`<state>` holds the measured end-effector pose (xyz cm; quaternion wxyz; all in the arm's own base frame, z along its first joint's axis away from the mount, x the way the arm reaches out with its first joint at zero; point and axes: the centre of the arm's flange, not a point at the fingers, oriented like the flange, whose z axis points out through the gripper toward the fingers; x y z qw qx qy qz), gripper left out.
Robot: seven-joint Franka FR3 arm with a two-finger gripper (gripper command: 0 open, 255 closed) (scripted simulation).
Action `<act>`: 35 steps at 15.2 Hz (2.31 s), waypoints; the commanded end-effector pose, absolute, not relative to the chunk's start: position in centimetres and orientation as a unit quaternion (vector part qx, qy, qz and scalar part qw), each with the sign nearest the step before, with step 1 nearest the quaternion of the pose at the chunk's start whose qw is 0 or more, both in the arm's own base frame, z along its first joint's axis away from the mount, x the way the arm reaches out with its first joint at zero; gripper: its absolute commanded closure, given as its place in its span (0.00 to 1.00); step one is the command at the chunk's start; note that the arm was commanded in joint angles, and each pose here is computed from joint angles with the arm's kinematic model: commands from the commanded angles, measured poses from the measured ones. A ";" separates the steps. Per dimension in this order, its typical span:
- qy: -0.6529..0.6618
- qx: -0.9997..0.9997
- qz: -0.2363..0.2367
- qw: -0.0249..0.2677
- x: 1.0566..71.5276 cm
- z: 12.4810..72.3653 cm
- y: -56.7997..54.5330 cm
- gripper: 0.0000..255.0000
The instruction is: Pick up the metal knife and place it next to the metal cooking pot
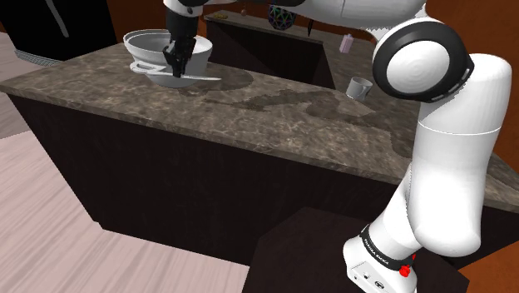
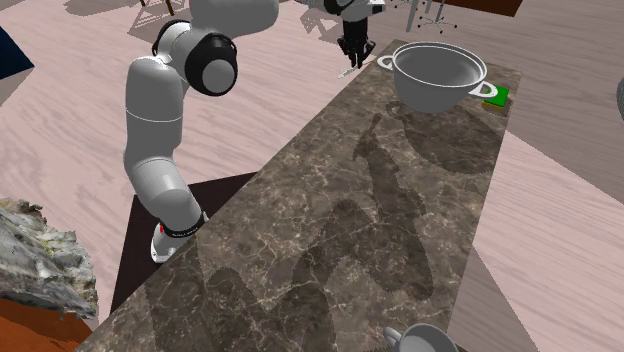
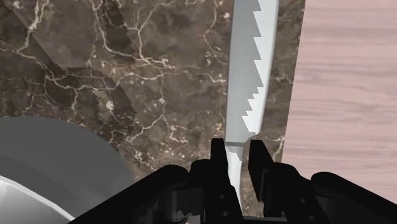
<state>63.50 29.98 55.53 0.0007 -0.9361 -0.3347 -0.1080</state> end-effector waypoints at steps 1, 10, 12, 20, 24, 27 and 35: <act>-0.335 -0.936 -0.108 0.001 63.5 54.3 29.9 1.00; -0.335 -0.936 -0.108 0.001 63.5 49.6 29.9 1.00; -0.335 -0.936 -0.108 0.001 63.5 48.5 29.9 1.00; -0.335 -0.936 -0.108 0.001 63.5 44.3 29.9 1.00; -0.335 -0.936 -0.108 0.001 63.5 42.7 29.9 1.00; -0.335 -0.936 -0.108 0.001 63.5 42.7 29.9 1.00; -0.335 -0.936 -0.108 0.001 63.5 42.7 29.9 0.00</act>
